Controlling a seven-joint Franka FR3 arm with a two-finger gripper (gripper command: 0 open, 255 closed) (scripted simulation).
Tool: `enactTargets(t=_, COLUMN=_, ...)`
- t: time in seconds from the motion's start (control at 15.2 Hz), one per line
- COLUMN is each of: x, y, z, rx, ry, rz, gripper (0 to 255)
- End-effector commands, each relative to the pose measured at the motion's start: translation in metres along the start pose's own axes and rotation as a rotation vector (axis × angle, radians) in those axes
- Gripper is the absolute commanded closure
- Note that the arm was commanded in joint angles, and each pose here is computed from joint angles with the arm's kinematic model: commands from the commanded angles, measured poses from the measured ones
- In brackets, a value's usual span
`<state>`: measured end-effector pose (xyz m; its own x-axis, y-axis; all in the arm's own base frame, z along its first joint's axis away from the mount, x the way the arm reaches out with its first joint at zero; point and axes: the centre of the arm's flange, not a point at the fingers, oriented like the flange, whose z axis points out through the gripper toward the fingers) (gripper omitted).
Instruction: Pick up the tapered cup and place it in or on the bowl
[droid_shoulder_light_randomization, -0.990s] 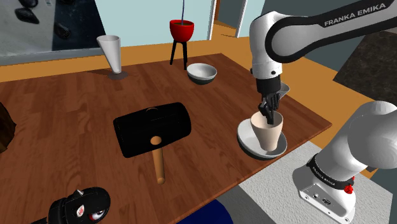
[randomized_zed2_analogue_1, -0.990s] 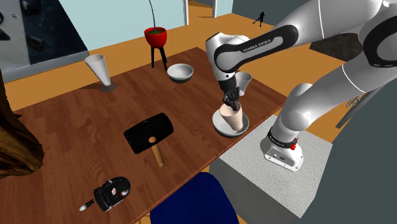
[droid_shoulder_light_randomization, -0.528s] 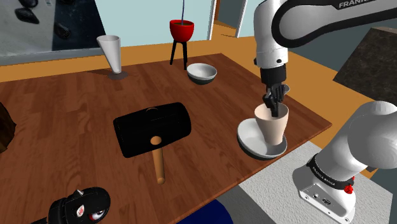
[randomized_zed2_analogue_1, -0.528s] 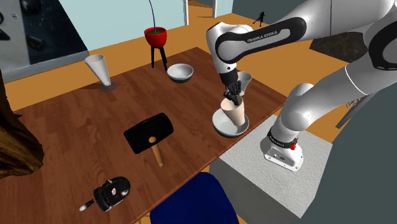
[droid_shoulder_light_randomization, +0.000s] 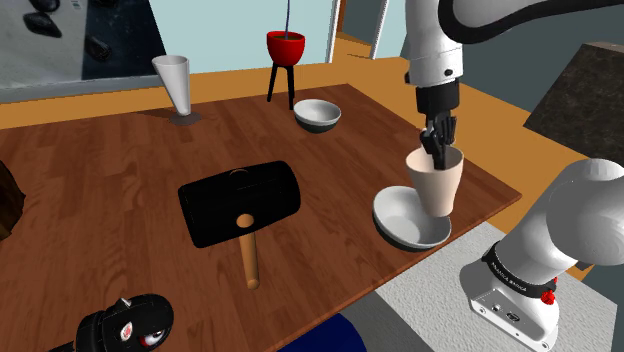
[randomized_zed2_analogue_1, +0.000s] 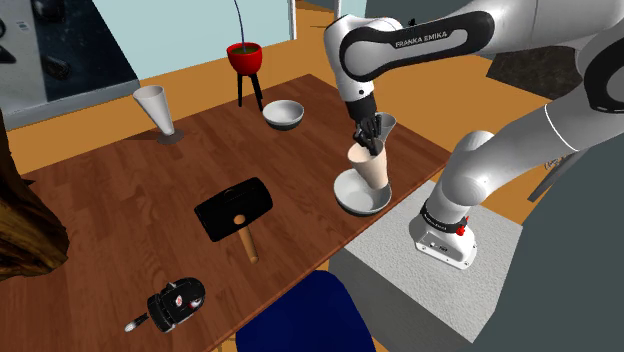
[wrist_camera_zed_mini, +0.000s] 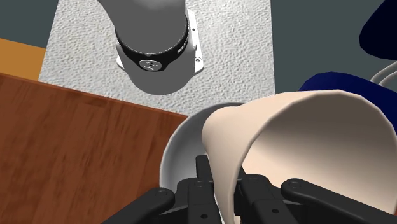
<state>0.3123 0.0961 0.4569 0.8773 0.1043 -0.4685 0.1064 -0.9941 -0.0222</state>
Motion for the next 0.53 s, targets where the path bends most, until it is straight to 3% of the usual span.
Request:
enactTargets(t=0.0, x=-0.006, y=0.001, z=-0.01, rx=0.0, ry=0.0, rz=0.0, gripper=255)
enactTargets(t=0.46, x=-0.023, y=0.0, z=-0.043, rx=0.0, ry=0.0, rz=0.0, gripper=255)
